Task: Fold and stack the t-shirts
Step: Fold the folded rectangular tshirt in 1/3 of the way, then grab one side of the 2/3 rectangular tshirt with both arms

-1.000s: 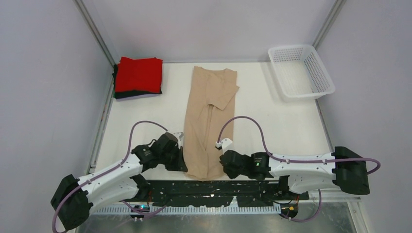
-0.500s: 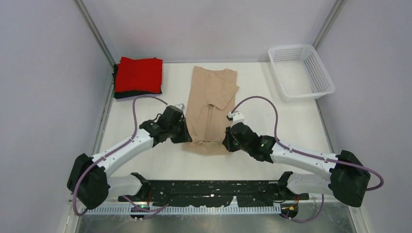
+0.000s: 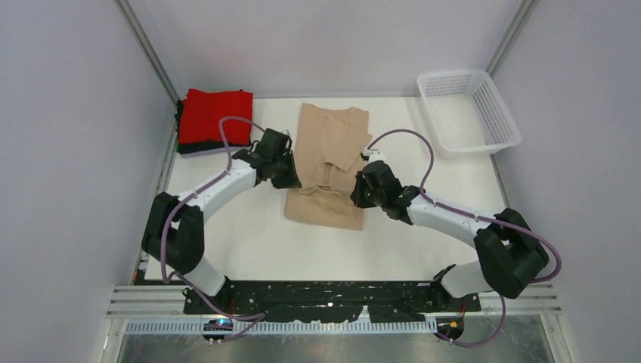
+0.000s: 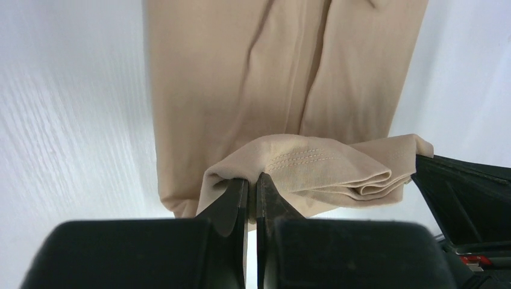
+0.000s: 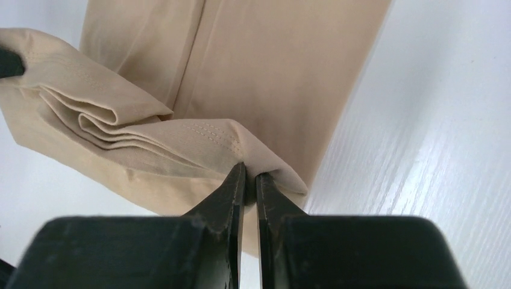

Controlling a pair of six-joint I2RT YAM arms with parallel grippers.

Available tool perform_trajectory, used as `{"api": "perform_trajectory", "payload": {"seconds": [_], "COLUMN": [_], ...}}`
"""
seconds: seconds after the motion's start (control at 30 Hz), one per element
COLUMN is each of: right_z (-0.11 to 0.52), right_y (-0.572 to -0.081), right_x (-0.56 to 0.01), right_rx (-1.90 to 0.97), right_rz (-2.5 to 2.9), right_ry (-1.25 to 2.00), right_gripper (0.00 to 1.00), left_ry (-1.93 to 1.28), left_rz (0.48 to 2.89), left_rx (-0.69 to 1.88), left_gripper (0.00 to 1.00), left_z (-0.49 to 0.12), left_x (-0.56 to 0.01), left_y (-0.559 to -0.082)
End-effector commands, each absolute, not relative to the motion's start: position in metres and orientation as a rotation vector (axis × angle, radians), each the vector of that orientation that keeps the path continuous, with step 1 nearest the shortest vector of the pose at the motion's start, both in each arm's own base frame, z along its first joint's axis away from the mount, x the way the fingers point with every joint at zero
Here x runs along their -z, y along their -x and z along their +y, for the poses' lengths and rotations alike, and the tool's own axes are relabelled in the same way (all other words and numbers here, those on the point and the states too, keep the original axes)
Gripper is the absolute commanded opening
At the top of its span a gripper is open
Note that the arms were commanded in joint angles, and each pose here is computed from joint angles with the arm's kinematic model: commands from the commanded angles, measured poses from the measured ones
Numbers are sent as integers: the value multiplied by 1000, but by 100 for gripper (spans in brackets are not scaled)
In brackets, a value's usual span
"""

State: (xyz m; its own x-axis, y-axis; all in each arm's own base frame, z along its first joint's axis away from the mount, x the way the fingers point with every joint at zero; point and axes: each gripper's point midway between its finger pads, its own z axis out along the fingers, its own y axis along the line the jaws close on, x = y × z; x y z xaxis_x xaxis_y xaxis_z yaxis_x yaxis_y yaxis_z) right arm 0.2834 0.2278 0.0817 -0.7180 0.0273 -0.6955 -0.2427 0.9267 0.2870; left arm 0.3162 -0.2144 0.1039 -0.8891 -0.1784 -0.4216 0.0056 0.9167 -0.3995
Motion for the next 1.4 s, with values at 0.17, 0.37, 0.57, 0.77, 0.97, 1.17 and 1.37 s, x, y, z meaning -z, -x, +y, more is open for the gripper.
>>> {"api": "perform_trajectory", "payload": {"seconds": [0.17, 0.37, 0.57, 0.77, 0.97, 1.17, 1.37], "right_z": [239, 236, 214, 198, 193, 193, 202], "right_y": [-346, -367, -408, -432, -386, -317, -273], "right_x": [-102, -94, -92, -135, -130, -108, -86], "right_rx": [-550, -548, -442, -439, -486, -572, -606], "right_rz": [2202, 2193, 2086, 1977, 2027, 2102, 2184], "right_ry": [29, -19, -173, -217, -93, -19, 68], "right_gripper": [6, 10, 30, 93, 95, 95, 96], "left_ry": [76, 88, 98, 121, 65, 163, 298], "left_rz": [2565, 2639, 2564, 2498, 2468, 2531, 2630], "left_rx": [477, 443, 576, 687, 802, 772, 698], "left_gripper": [0, 5, 49, 89, 100, 100, 95], "left_z": [-213, -210, -222, -215, -208, -183, -167], "left_x": [-114, -93, -103, -147, -154, -118, -69], "left_y": [-374, -391, -433, -450, -381, -308, -272]}}
